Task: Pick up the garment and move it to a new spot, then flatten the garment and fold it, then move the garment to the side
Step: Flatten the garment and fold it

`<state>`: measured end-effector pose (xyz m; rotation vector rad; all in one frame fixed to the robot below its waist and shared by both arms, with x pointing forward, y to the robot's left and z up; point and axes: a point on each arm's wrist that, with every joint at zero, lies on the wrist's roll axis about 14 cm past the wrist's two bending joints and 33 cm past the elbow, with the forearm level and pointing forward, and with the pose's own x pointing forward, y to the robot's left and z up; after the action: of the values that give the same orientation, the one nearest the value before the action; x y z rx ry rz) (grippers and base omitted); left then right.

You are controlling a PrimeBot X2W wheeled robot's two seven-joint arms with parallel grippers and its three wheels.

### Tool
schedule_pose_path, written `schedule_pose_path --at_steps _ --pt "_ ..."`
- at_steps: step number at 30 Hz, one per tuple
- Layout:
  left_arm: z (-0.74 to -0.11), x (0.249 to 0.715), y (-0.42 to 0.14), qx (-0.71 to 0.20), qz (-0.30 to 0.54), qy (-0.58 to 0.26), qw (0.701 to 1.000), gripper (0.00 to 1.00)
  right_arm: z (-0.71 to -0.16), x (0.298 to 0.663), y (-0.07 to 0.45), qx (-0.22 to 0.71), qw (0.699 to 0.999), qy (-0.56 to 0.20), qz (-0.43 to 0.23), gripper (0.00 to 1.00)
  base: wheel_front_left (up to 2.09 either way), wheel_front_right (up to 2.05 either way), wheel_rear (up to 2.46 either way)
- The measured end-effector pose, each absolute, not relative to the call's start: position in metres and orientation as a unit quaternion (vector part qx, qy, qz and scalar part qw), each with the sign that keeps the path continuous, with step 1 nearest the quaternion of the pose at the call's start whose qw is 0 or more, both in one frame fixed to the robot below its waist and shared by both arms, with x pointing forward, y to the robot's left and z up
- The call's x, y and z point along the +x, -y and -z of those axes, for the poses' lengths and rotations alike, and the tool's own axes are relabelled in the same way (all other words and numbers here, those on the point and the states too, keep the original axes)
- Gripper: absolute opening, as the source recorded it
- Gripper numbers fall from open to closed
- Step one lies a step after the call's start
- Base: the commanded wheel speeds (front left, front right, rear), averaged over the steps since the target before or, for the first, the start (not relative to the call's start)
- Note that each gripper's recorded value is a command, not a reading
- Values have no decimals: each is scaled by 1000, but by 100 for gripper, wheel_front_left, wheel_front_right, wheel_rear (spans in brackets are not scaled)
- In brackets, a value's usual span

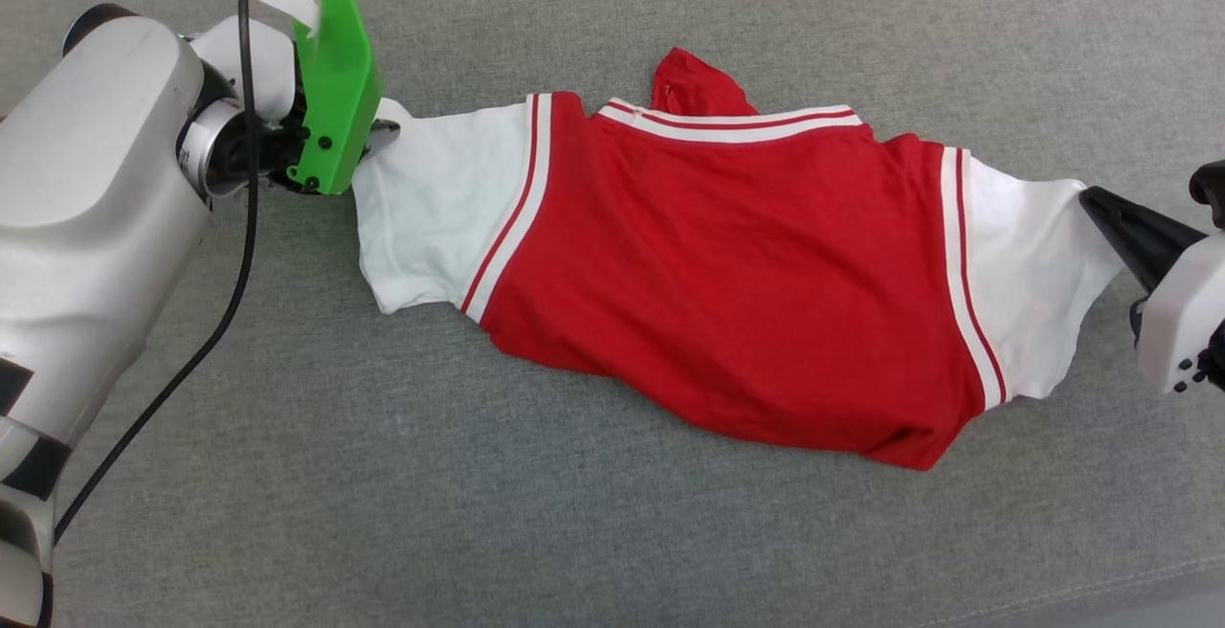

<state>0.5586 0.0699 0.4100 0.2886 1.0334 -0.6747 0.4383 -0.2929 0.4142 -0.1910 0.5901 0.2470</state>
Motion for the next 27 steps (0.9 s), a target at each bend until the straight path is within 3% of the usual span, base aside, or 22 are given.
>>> schedule_pose_path --at_steps 10,11,12,13,20,27 --pt "-362 551 -76 172 313 -542 761 100 -399 439 293 -95 940 -305 -123 0 0 0 0" --pt "-361 551 -76 174 316 -543 759 96 -398 439 293 -95 939 -306 -123 0 0 0 0" --pt "-360 550 -75 176 317 -543 758 34 -398 439 293 -96 939 -306 -123 0 0 0 0" --pt "-360 550 -75 177 319 -542 758 0 -398 440 293 -96 939 -305 -124 0 0 0 0" --pt "-370 550 -67 183 339 -495 779 0 -403 444 291 -97 943 -291 -126 0 0 0 0" --pt "-418 557 -66 174 357 -387 832 0 -433 449 291 -102 955 -247 -128 0 0 0 0"
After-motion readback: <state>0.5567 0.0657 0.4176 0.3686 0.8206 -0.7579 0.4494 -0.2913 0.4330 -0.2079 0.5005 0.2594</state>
